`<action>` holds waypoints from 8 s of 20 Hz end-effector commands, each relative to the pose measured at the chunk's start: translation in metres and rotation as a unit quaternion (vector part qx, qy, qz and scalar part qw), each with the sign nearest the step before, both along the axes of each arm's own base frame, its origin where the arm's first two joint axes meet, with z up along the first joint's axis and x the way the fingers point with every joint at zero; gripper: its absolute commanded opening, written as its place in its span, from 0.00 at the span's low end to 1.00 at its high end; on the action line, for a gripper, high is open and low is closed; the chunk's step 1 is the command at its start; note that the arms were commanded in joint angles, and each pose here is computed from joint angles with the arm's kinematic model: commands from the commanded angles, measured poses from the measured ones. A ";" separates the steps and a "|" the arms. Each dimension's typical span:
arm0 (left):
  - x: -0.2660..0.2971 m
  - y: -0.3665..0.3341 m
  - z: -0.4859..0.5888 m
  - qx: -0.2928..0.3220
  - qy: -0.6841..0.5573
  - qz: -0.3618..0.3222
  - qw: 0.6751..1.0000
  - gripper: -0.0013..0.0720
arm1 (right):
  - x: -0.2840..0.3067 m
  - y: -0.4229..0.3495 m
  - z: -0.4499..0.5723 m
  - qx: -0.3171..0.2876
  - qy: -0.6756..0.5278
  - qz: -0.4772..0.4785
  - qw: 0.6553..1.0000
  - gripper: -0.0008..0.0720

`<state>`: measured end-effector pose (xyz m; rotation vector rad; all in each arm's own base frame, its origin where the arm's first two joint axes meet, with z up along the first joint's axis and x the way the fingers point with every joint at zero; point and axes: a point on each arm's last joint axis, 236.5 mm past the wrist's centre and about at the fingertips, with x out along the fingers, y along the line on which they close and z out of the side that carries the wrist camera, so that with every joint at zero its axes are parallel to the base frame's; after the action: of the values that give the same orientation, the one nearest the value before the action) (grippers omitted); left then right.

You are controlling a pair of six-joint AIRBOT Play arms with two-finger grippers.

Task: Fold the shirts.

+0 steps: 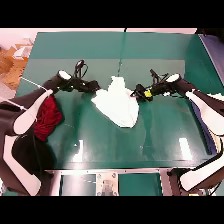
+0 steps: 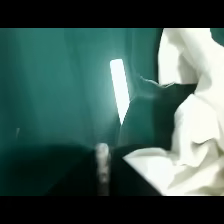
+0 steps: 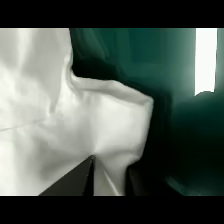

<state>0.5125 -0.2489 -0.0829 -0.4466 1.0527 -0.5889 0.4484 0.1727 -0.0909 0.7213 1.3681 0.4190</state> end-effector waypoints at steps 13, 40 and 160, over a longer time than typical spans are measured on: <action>0.013 0.128 0.220 0.064 -0.181 0.039 0.981 0.05 | 0.034 -0.140 0.200 -0.014 -0.210 -0.087 0.974 0.03; -0.144 0.010 0.267 -0.082 -0.175 -0.091 0.977 0.05 | -0.135 -0.016 0.126 -0.009 -0.186 -0.019 0.982 0.03; -0.028 0.039 0.290 0.070 -0.227 -0.123 0.964 0.06 | -0.027 -0.168 0.244 -0.072 -0.313 -0.183 0.929 0.03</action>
<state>0.4352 -0.1721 0.3011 0.0515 0.5538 -0.6450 0.3916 0.0170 0.2570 0.5558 0.5109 0.2987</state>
